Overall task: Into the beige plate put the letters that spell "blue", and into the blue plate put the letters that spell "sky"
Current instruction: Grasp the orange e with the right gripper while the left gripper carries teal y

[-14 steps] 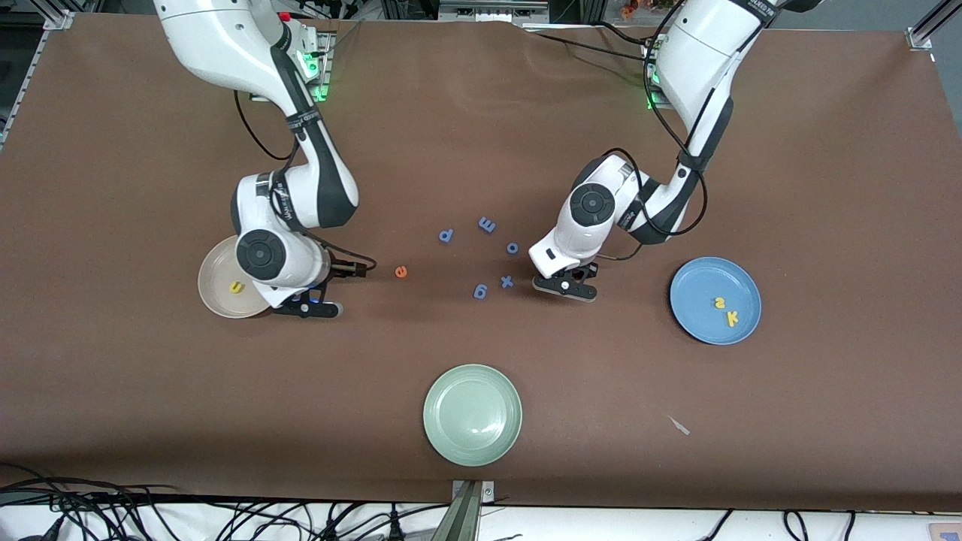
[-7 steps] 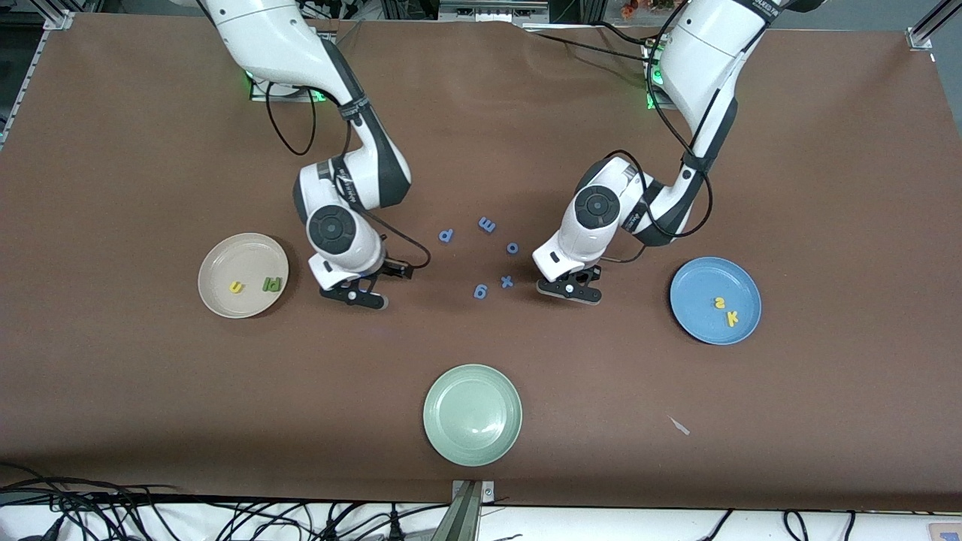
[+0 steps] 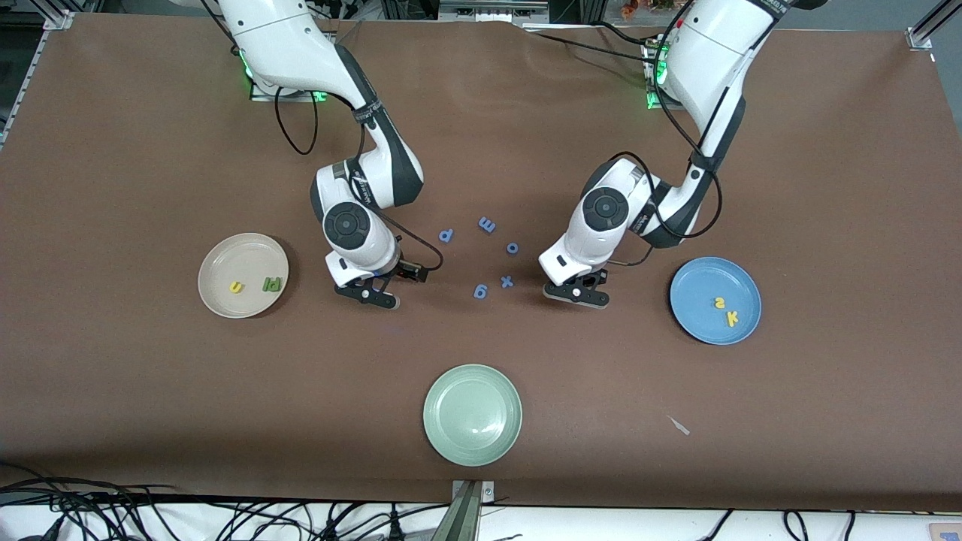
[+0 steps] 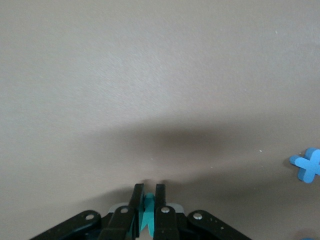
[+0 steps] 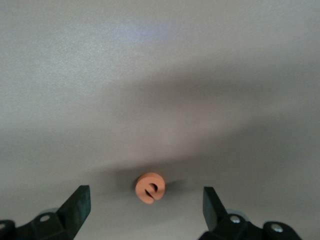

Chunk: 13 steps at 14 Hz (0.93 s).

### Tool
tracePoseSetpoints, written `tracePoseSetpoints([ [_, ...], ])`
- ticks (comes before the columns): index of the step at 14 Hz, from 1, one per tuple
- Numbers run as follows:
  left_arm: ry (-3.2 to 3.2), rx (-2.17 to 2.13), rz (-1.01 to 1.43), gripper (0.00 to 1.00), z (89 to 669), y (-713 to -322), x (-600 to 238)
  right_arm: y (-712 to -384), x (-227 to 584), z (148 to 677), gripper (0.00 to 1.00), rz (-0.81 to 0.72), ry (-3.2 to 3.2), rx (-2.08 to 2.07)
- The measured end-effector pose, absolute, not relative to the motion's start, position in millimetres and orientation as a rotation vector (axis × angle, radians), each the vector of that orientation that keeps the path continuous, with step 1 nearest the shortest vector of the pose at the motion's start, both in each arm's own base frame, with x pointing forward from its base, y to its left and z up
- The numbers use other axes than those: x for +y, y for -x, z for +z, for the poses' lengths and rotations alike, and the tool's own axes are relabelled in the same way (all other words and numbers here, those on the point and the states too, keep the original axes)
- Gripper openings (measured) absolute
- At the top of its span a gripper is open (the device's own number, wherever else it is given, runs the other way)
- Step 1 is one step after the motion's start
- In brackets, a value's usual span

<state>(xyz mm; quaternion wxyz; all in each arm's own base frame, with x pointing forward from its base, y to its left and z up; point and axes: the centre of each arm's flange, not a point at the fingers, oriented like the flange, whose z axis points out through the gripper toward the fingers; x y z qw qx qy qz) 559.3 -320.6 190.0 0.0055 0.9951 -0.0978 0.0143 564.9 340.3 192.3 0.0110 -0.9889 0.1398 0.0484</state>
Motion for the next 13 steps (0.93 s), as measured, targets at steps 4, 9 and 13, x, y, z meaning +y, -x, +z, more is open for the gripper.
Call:
tracePoseSetpoints([
  [4,-3.116,-0.315,0.042,0.11,191,-561,-317,-556,339,177,0.89,0.140,3.084,0.438],
  [9,-3.121,-0.531,0.073,0.11,213,-591,-265,-557,338,176,0.48,0.136,3.083,0.439],
  [13,-3.136,-0.713,0.065,0.11,241,-624,-176,-557,338,178,0.28,0.134,3.082,0.441],
])
